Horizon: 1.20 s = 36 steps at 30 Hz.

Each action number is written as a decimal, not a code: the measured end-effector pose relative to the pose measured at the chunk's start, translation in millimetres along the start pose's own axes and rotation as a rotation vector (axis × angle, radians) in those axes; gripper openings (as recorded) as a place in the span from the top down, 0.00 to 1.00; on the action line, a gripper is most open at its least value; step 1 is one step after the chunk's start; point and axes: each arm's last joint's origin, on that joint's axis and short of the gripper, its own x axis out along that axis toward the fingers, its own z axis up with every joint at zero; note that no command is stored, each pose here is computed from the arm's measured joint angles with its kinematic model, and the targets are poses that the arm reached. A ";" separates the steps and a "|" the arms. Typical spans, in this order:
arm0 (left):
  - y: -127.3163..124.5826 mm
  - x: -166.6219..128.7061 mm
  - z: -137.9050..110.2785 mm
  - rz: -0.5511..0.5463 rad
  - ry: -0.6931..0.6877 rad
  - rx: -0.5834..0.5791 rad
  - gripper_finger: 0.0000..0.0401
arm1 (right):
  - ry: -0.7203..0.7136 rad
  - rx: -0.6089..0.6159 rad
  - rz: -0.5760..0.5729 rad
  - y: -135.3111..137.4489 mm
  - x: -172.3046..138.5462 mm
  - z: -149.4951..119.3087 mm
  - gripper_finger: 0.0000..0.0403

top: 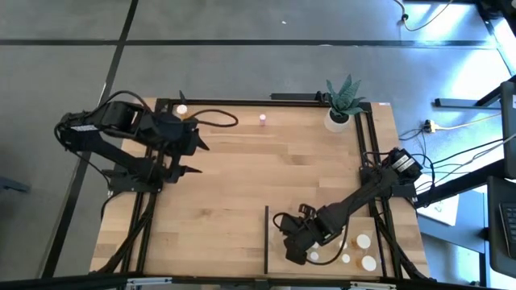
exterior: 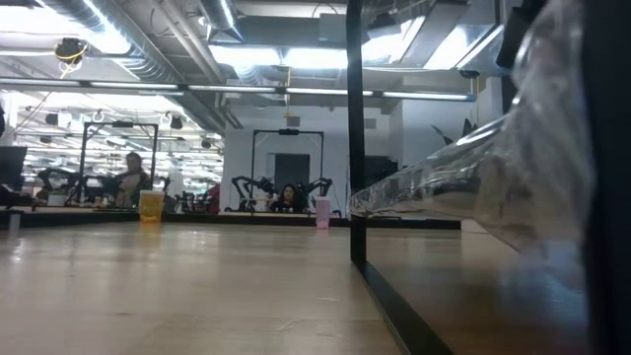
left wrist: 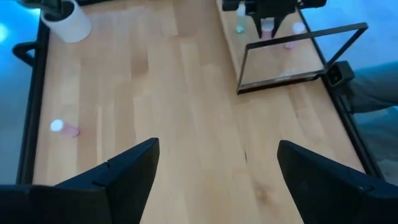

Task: Pick and place medicine bottles onto shelf by color
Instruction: Put the left pink pill bottle on the shelf aligned with the other pink pill bottle

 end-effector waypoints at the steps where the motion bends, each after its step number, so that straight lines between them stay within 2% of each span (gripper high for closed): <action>1: -1.0 0.0 0.6 -0.003 -0.006 0.004 0.20 | -0.005 0.000 0.008 0.6 0.8 0.0 0.71; 18: -3.4 -0.1 1.4 -0.013 -0.013 -0.011 0.20 | -0.026 -0.023 0.034 0.2 9.4 -1.6 0.71; 26: -3.3 -0.1 1.4 -0.012 -0.013 -0.011 0.20 | -0.019 -0.016 0.096 0.3 14.1 0.5 0.71; 36: -3.3 -0.1 1.4 -0.012 -0.013 -0.013 0.20 | -0.019 -0.030 0.094 -1.2 14.5 2.2 0.71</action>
